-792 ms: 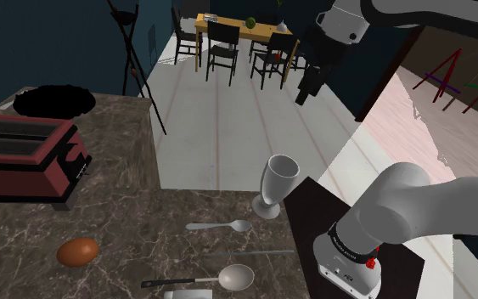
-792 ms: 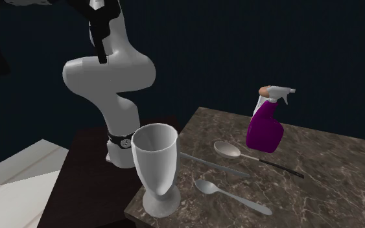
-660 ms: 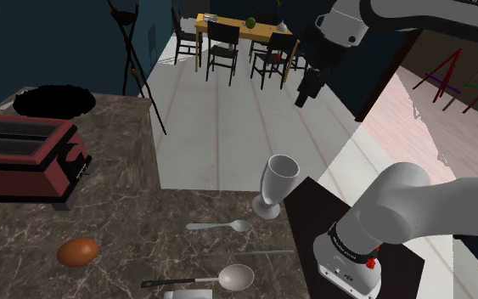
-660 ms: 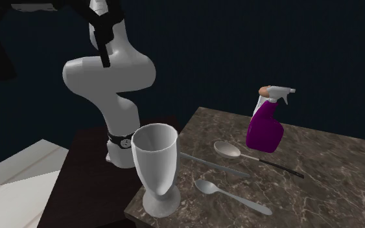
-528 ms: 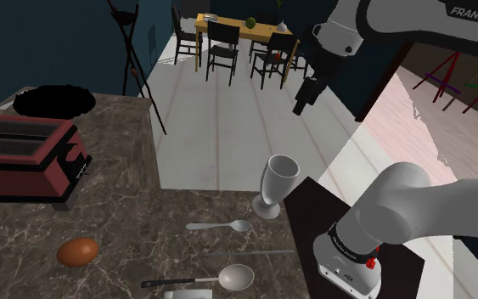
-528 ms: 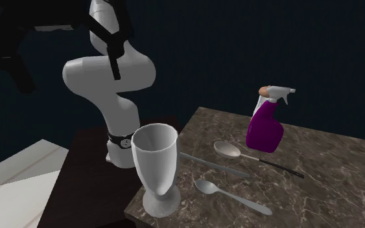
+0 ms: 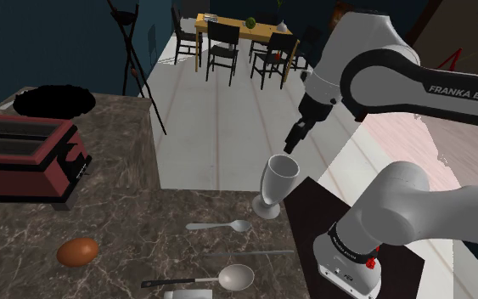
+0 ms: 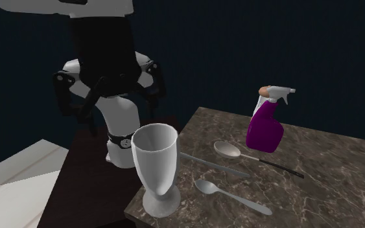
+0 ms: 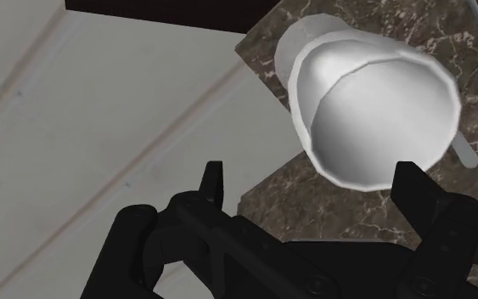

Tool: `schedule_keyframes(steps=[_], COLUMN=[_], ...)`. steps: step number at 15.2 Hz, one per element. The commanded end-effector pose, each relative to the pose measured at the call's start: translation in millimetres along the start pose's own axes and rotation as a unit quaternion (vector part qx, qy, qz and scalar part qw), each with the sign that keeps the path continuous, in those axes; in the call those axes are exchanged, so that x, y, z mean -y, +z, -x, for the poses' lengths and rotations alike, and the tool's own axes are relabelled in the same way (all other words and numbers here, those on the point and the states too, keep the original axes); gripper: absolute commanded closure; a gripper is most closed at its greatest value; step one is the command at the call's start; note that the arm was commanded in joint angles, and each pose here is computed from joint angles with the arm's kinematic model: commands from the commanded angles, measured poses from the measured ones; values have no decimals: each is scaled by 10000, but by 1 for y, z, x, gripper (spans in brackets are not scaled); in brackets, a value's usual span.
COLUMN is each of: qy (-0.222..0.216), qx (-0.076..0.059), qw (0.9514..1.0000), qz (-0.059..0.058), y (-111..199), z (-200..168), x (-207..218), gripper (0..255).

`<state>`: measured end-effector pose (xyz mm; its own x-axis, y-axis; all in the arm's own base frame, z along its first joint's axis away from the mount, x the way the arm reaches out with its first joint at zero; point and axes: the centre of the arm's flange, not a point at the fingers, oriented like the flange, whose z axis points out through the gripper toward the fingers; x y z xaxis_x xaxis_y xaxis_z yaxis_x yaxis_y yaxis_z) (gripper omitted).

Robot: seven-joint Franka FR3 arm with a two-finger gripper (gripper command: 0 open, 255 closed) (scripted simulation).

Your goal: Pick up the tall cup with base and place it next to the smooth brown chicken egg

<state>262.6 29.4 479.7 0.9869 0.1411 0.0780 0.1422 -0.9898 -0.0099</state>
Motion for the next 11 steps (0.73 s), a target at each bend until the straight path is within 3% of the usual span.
schedule_keyframes(steps=[1, 11], qy=[-41, -59], qx=[7, 13], qw=[10000, 10000], qz=[22, 30], y=[23, 72], z=[11, 15], x=[6, 10], gripper=[0, 0])
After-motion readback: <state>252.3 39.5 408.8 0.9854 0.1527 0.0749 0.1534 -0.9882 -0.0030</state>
